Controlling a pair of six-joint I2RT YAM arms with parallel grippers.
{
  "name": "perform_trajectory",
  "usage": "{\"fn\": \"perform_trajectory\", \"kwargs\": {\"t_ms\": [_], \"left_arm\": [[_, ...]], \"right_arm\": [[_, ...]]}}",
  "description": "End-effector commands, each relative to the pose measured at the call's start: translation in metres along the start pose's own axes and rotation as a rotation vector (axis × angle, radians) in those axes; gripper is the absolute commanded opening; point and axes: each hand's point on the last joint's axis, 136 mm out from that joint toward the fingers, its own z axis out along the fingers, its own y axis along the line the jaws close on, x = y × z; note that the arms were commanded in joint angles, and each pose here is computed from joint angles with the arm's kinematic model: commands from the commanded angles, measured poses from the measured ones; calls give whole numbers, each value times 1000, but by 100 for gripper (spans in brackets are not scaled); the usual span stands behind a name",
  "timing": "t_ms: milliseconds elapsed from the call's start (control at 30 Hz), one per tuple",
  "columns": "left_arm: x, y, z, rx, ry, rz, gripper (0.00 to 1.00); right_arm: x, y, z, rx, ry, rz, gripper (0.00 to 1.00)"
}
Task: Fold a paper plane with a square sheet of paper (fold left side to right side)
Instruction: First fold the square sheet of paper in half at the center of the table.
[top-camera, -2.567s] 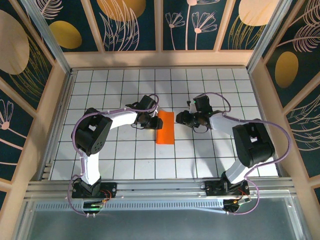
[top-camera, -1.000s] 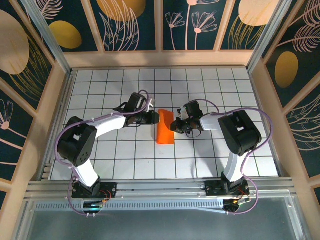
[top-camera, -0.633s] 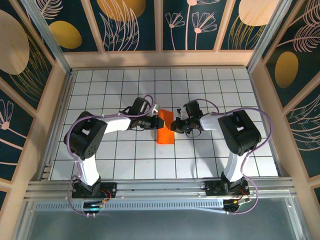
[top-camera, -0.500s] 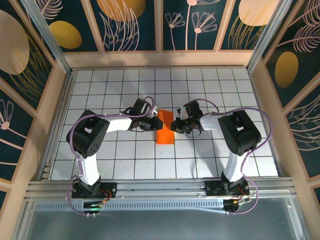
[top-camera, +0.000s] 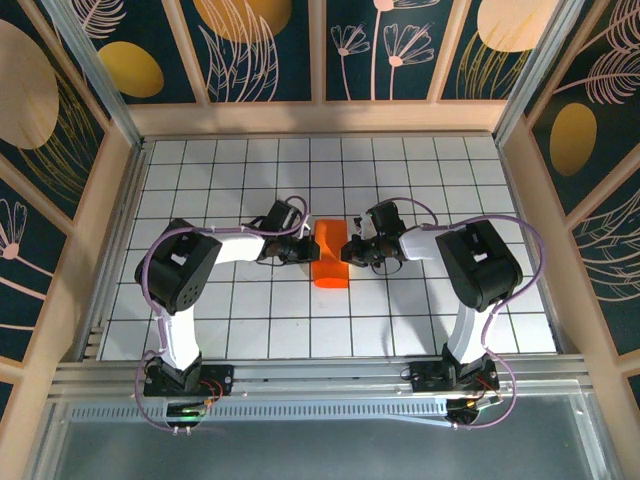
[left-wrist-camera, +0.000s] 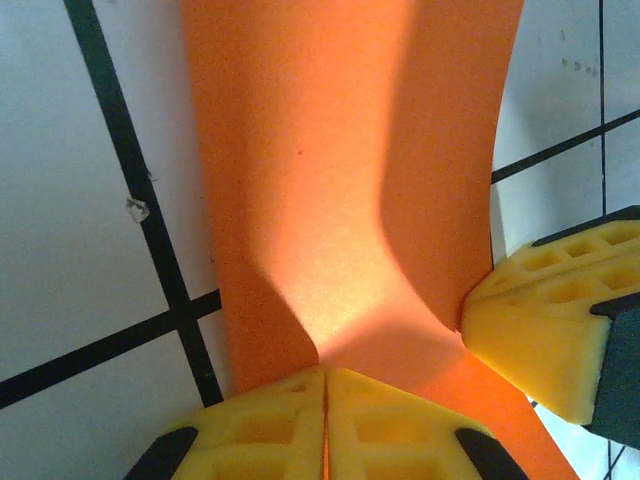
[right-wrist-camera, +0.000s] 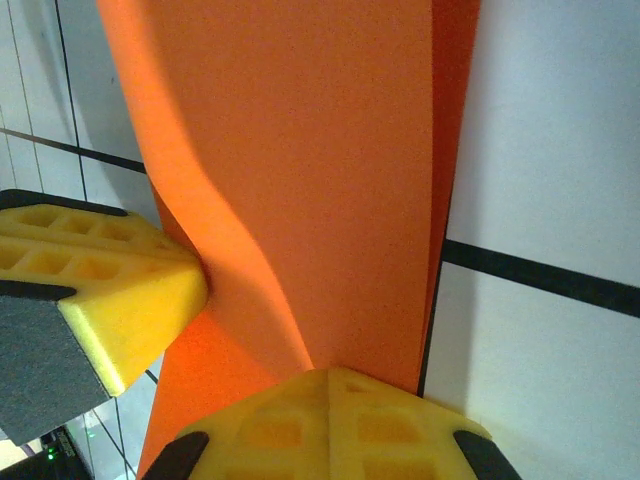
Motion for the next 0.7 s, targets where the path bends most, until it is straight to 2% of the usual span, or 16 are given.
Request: {"fn": "perform_trajectory", "kwargs": {"t_ms": [0,167,267,500,667], "left_arm": [[22,29,-2,-73,41,-35,8],[25,41,-18,-10,14,-105,6],[19,36,-28,3,-13,-85,5],[-2,-9,-47,153,-87,-10,4],[1,-45,-33,248,-50,44,4]], "right_arm": [[46,-76,9,278,101,81,0],[45,-74,8,273,98,76,0],[43,-71,8,262,94,74,0],[41,-68,8,251,88,73,0],[42,-68,8,253,88,73,0]]}}
